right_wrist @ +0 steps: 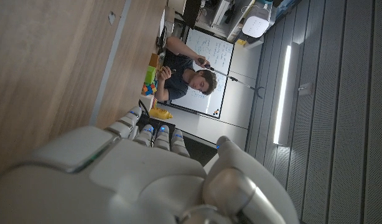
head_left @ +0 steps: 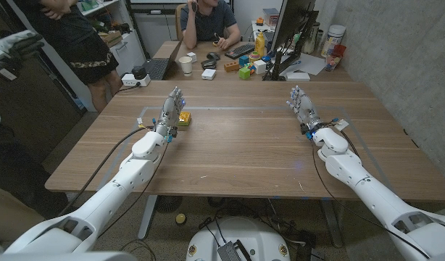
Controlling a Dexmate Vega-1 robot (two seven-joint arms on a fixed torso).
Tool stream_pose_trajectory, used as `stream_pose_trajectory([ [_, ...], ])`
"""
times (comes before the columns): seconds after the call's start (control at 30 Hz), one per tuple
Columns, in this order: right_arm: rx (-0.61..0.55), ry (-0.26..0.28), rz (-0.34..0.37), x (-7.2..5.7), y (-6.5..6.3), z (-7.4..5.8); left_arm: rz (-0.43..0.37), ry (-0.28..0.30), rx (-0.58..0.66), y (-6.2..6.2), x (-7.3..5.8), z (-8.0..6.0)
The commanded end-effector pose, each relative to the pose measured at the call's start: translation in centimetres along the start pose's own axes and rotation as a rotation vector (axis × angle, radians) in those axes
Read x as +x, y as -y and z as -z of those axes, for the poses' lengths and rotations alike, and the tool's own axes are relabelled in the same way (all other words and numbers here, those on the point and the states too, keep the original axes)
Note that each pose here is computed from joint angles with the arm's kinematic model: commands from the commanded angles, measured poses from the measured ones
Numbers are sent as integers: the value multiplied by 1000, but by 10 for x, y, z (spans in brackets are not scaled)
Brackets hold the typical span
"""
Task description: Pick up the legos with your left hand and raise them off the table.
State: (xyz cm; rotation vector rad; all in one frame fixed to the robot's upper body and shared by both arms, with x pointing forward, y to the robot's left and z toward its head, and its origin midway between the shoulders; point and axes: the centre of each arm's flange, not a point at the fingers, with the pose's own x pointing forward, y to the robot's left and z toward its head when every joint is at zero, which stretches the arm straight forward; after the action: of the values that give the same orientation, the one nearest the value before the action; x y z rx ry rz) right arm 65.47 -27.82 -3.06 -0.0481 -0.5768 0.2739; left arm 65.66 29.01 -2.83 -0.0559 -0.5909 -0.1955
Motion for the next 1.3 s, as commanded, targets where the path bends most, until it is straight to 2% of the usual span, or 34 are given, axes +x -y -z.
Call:
stream_pose_trajectory([
  [0.03,59,19,70,26,21,-4,-62,40,59,-6,3,-8],
  [0.17,60,20,70,26,21,-4,-83,43,131,-8,1,-14],
  [0.23,62,21,70,26,21,-4,-136,56,155,-9,-3,-18],
  [0.4,67,23,69,27,22,-2,-198,76,182,-15,-9,-29],
  [0.8,75,25,71,25,23,1,-355,141,355,-32,-29,-69],
  [0.93,74,29,74,25,24,1,-405,164,457,-36,-34,-85],
  [1.3,68,35,75,22,26,0,-488,239,687,-51,-33,-127],
])
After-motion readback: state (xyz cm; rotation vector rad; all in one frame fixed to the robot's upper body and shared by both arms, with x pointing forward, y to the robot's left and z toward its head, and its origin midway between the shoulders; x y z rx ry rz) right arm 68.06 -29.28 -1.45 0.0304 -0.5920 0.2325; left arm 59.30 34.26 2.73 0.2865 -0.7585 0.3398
